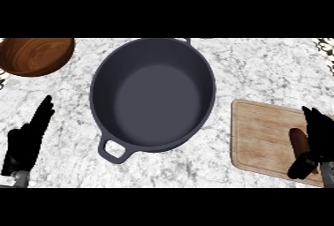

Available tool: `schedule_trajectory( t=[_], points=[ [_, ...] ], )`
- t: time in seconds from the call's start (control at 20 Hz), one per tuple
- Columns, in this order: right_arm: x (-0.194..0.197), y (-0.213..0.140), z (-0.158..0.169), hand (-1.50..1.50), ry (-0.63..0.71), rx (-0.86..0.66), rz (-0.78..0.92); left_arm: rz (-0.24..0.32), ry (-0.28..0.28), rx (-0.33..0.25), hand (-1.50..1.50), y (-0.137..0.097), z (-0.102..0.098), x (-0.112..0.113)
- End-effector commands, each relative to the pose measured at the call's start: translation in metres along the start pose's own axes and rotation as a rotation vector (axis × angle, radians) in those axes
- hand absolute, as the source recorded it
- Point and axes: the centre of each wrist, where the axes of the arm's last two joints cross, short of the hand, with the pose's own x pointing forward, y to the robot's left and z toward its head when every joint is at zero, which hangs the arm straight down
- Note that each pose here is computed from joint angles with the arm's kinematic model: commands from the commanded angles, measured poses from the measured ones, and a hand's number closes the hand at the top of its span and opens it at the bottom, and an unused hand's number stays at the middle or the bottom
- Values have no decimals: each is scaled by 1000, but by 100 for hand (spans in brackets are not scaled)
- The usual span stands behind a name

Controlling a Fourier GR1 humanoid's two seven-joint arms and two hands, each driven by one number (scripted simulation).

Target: Pick the sweet potato from the cutting board and place it in the pot

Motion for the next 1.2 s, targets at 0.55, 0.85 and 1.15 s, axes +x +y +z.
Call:
schedule_trajectory(
  t=[0.55, 0.85, 1.15],
  points=[
    [39, 6, -29, -150, 205, 126, 202, 5, 28, 30, 0, 4, -1, 1],
    [53, 32, -45, -150, 232, 163, 213, 21, 14, 19, 0, 8, -9, 8],
    [44, 37, -61, -150, 264, 156, 211, 16, 38, 12, 0, 0, 8, 5]
  ],
)
